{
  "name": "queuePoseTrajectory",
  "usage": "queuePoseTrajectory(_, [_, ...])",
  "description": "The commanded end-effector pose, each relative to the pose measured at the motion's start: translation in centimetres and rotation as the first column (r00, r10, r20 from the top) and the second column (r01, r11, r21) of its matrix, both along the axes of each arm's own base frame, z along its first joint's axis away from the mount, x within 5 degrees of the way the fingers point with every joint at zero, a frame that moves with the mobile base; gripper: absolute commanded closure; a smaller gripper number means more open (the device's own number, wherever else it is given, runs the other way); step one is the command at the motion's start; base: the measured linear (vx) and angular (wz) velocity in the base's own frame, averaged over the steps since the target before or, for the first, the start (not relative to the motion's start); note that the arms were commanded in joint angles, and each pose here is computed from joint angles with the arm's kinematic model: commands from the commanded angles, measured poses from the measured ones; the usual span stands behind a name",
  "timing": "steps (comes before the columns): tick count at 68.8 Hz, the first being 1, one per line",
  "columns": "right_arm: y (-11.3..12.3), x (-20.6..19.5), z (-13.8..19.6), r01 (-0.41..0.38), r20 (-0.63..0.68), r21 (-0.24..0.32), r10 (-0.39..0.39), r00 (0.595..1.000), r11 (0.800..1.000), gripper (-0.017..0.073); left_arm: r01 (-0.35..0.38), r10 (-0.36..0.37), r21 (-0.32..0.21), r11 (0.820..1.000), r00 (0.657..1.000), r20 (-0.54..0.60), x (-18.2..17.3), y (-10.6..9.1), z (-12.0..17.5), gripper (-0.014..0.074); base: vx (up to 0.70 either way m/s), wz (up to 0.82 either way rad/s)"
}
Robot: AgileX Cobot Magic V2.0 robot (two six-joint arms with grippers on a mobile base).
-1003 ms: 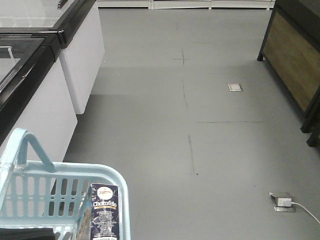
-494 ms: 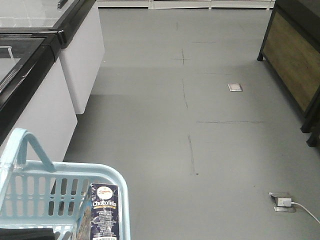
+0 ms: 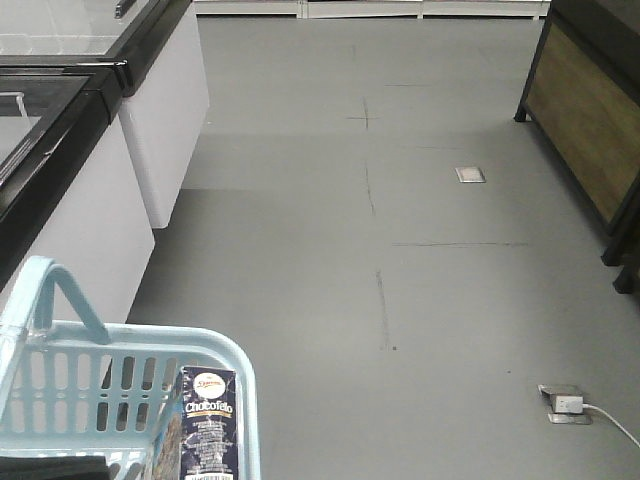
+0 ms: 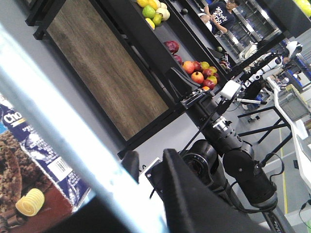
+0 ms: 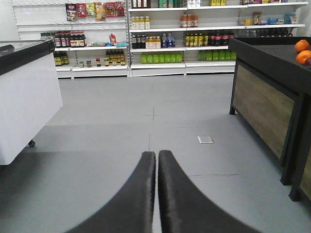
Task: Left arm holds basket, right arm returns cookies
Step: 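Lower the held basket beside the robot with the left gripper, then drive the base toward the drink shelves holding the basket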
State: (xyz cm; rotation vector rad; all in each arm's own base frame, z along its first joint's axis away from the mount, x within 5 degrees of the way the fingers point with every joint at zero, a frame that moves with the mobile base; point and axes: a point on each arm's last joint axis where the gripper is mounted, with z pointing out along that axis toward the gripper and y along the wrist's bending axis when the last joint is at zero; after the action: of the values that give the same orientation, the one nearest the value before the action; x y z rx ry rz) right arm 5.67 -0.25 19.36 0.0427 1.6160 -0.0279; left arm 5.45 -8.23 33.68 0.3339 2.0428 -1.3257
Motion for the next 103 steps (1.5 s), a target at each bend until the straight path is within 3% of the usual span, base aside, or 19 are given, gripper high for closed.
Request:
queuePoseTrajectory(1, [-0.03,-0.07,0.62,0.007,0.08,-0.012,-0.006,0.997,1.0,0.0563,-0.01,0.013,-0.098,0.995,0.999,0.033,0.07,-0.15,1.59,0.06,0.0,0.0])
queuePoseTrajectory(46, [-0.03,-0.07,0.62,0.007,0.08,-0.012,-0.006,0.997,1.0,0.0563,-0.007,0.01,-0.097,0.995,0.999,0.033,0.04,-0.16,1.59,0.06,0.06,-0.01])
queuePoseTrajectory(103, [-0.03,-0.07,0.62,0.007,0.08,-0.012,-0.006,0.997,1.0,0.0563,-0.007,0.01,-0.097,0.995,0.999,0.033,0.04,-0.16,1.59,0.06,0.25,0.02])
